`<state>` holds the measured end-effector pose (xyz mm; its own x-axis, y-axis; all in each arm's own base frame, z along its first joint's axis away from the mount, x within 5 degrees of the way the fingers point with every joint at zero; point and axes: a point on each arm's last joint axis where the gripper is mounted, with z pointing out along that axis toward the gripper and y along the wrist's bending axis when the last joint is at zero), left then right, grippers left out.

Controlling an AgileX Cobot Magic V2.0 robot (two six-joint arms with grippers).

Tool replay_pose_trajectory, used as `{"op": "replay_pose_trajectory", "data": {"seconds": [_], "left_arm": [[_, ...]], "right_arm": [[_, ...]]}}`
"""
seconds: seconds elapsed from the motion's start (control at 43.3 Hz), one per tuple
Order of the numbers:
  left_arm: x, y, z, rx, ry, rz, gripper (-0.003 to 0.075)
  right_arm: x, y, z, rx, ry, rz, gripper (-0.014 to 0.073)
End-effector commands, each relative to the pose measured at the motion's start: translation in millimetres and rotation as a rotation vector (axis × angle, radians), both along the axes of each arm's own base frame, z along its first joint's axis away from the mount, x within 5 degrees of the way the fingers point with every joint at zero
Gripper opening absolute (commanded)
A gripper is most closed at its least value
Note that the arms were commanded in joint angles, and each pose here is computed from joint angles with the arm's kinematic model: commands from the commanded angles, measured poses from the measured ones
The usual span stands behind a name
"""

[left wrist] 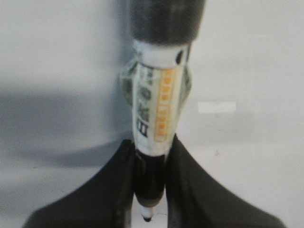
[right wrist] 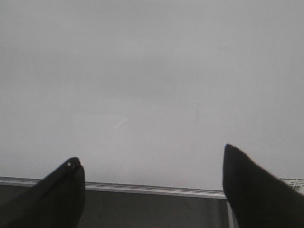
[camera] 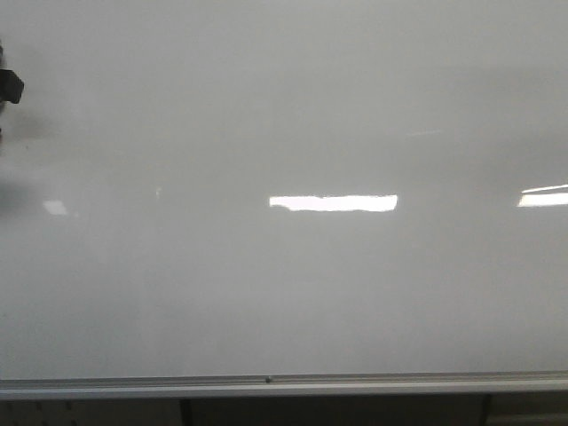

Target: Write number 2 on whiteboard

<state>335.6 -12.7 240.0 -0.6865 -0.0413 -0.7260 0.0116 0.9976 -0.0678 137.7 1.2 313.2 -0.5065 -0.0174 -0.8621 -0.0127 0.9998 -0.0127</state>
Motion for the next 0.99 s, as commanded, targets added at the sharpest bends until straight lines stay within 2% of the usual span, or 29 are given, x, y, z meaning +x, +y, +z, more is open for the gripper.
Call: {"op": "replay_pose_trajectory", "data": {"seconds": [0.0,0.208,0.392,0.646,0.969], "left_arm": [[3.6,-1.1,27.2,-0.008,-0.133,0.008,0.0008],[-12.8,-2.0,43.5,-0.013,-0.100,-0.008,0.0009],[-42.2,-6.7,77.1,0.022,-0.022,-0.093,0.0009],[-81.5,-34.2,118.7,0.117,0.079,-0.343,0.0009],[-120.3,-94.7,137.1,0.247,0.171,-0.782,0.0009]], "right_arm": [[3.9,-1.4,16.2,-0.013,-0.098,-0.006,0.0613],[3.9,-1.4,16.2,-0.013,-0.098,-0.006,0.0613],[3.9,-1.4,16.2,-0.013,-0.098,-0.006,0.0613],[3.9,-1.4,16.2,-0.013,-0.098,-0.006,0.0613],[3.9,-1.4,16.2,-0.013,-0.098,-0.006,0.0613]]}}
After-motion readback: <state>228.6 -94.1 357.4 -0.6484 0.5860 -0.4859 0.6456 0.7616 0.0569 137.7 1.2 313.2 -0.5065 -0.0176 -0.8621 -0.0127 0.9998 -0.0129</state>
